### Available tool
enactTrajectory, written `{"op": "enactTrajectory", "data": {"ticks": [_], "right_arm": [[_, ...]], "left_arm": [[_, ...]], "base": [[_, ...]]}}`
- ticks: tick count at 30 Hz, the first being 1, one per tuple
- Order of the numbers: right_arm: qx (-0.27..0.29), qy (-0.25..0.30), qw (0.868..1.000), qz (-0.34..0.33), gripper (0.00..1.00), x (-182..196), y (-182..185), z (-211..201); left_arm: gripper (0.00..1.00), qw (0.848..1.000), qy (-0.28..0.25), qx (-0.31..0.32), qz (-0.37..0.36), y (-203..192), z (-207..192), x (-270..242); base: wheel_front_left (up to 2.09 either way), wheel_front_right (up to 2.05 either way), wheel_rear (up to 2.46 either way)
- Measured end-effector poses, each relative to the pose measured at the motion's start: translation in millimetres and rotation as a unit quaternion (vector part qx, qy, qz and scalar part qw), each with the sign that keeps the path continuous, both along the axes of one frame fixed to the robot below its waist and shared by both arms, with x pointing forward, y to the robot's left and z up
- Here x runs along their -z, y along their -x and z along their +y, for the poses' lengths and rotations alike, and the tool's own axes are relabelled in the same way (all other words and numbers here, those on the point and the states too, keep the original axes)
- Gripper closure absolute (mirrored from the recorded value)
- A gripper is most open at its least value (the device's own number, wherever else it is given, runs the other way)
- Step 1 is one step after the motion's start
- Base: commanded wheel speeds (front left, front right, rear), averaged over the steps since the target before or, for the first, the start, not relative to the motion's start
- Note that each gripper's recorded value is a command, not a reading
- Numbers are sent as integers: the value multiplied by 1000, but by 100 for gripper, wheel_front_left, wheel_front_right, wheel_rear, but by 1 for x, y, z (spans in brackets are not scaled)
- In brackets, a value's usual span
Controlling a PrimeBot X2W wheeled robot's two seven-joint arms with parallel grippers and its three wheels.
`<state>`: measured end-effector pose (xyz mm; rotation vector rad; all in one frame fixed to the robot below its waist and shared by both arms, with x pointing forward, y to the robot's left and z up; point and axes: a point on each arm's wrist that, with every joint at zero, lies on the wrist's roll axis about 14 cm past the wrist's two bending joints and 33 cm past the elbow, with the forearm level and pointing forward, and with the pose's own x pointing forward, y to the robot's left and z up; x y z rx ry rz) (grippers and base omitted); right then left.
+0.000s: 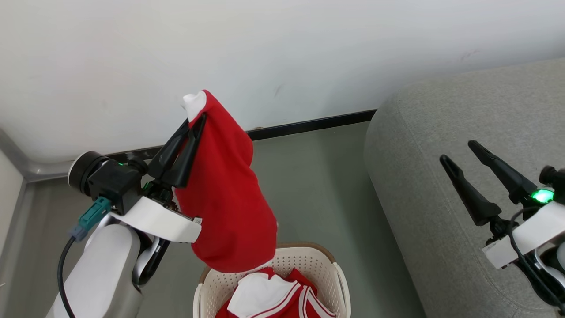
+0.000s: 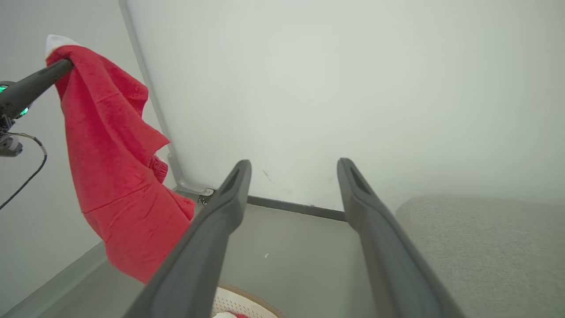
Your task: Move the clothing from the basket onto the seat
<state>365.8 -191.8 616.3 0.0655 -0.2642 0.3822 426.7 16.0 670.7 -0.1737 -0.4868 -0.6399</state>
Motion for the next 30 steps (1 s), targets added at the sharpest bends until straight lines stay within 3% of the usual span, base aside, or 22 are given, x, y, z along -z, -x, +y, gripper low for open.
{"op": "enactTrajectory", "data": {"ticks": [11,30], "right_arm": [[78,-40,996,-5,0,10,34,-33],[43,-56,995,67,0,58,48,-1]], "left_arm": [[100,1000,-5,12,8,9,-9,6],[100,994,-12,59,-95,36,-30,-51]], "base": [[0,0,0],[0,0,0]]}}
